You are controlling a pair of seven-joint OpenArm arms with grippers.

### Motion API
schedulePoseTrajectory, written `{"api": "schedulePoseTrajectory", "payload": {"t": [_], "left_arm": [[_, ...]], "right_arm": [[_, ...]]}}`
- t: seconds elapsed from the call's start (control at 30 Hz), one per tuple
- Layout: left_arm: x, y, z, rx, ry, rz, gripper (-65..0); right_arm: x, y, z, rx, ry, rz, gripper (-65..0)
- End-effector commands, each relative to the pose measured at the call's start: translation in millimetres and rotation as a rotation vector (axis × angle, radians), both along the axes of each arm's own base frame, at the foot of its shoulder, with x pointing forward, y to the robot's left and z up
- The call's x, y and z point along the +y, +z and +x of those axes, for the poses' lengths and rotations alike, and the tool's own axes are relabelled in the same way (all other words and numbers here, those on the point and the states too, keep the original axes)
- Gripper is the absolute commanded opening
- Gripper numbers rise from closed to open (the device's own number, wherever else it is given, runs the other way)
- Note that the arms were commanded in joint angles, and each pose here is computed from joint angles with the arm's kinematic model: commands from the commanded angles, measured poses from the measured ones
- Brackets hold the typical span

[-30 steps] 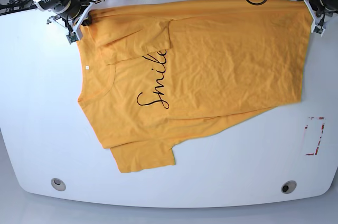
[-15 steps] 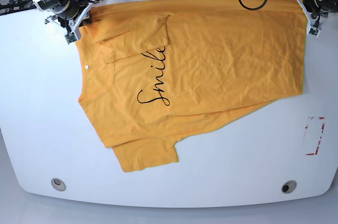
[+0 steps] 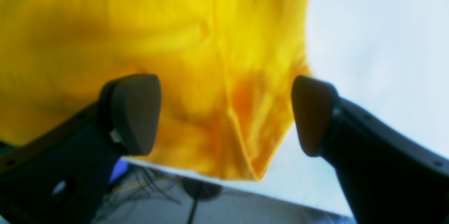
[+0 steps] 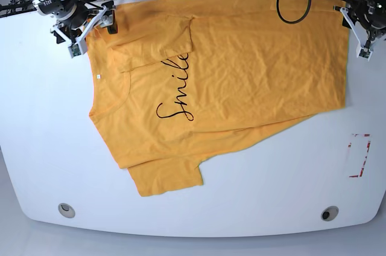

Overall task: Fold the T-shirt properly
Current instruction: 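Release the shirt and move the right gripper to the sleeve, then grasp the shirt's side edges with the right and left grippers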

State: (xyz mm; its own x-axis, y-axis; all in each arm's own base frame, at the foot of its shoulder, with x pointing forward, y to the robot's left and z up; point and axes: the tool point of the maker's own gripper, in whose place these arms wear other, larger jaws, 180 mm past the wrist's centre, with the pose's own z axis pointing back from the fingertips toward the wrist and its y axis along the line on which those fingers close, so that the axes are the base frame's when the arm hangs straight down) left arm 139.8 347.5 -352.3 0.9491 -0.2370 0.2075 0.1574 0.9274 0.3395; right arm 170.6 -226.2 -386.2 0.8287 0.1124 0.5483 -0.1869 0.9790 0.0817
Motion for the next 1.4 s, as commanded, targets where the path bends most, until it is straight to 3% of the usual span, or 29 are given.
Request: {"api": "schedulePoseTrajectory", "payload": {"t": [0.0,0.17,0.43,0.73,0.83,1.37], "left_arm": [[10.1,17.3,15.9,-0.063,0.006,0.037,-34.3],[22.3,39.6,42.6,-0.184,0.064,0.045,-34.2],[27.1,49.9,75.5,-0.269,0.093,0.012,-34.3],[44.7,45.7,84.6,-0.310,0.194,-0.051,-34.3],[51.1,46.0,85.7,-0.312,0.209,-0.056,-34.3],[53.5,46.0,85.7,-0.302,0.211,-0.042,-34.3]], "right_arm": [[-3.3,18.5,14.3,-0.084,-0.012,0.033,-10.3],[-6.0,43.5,39.7,-0.196,-0.012,0.094,-10.3],[-22.2,53.6,93.9,-0.222,-0.026,0.114,-10.3],[-57.1,54.1,173.5,-0.213,-0.083,0.229,-10.5],[-63.0,53.5,198.0,-0.200,-0.070,0.226,-10.5],[-34.5,36.8,301.4,-0.218,-0.042,0.285,-10.5]]}}
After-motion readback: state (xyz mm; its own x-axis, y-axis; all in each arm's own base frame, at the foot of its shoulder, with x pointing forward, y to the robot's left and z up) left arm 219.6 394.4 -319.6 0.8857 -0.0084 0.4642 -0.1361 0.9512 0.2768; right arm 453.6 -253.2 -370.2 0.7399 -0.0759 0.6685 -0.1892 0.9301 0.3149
